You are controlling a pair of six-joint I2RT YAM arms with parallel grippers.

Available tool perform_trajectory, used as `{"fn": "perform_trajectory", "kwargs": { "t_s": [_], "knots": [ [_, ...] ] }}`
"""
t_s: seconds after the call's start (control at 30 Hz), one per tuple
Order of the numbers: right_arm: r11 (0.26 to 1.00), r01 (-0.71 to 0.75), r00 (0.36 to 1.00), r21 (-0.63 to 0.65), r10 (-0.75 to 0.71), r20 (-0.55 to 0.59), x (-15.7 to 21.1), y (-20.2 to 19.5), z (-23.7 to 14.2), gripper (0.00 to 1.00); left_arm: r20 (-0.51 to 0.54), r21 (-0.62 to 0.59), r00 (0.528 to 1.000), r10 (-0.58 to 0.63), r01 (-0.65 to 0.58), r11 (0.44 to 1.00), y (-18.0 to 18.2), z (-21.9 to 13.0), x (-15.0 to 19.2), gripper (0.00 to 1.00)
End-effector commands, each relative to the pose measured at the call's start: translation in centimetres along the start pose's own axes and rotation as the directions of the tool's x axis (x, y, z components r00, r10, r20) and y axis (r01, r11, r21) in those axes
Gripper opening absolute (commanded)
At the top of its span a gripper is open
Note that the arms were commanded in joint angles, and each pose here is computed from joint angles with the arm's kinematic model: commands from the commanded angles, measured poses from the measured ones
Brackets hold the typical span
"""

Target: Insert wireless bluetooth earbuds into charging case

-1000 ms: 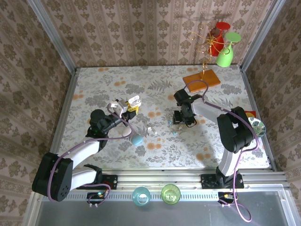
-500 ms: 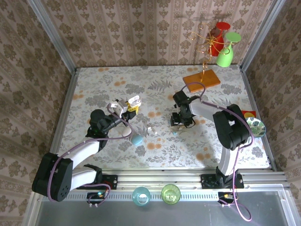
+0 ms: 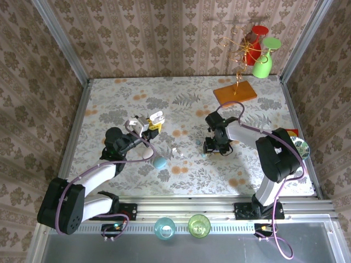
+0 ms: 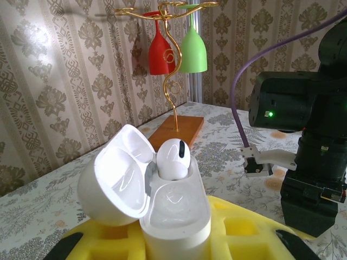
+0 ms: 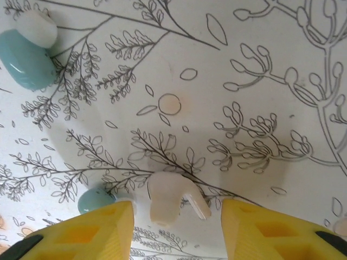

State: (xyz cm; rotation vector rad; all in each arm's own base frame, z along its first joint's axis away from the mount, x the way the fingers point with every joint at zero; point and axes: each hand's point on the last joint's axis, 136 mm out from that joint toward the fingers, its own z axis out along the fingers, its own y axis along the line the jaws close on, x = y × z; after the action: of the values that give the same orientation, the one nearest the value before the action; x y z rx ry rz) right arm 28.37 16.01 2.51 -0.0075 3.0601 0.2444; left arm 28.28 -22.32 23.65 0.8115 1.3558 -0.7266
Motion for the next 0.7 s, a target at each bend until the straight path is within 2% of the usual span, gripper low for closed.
{"fn": "perform_trajectory", "kwargs": {
  "t_s": [0.0,0.13,0.4,0.67],
  "knots": [
    [0.991,0.062,0.998,0.12,-0.063,0.006,-0.6,-0.5,-1.8,0.49,0.028,0.015,0.999,0.036,-0.036,0.999,-0.7,-0.4,-0.8,0.0],
    [0.965,0.173,0.984,0.199,-0.163,-0.067,-0.9,-0.9,-2.3,0.49,0.018,0.008,0.999,0.045,-0.045,0.999,-0.7,-0.6,-0.7,0.0],
    [0.904,0.373,0.906,0.21,-0.305,-0.294,-0.4,-1.2,-1.7,0.47,0.014,0.009,0.999,0.048,-0.048,0.999,-0.8,-0.6,-0.6,0.0],
    [0.891,0.423,0.868,0.165,-0.345,-0.358,-0.5,0.0,-0.3,0.43,0.004,0.004,0.999,0.049,-0.049,0.999,-0.6,-0.5,-0.3,0.0]
  ]
}}
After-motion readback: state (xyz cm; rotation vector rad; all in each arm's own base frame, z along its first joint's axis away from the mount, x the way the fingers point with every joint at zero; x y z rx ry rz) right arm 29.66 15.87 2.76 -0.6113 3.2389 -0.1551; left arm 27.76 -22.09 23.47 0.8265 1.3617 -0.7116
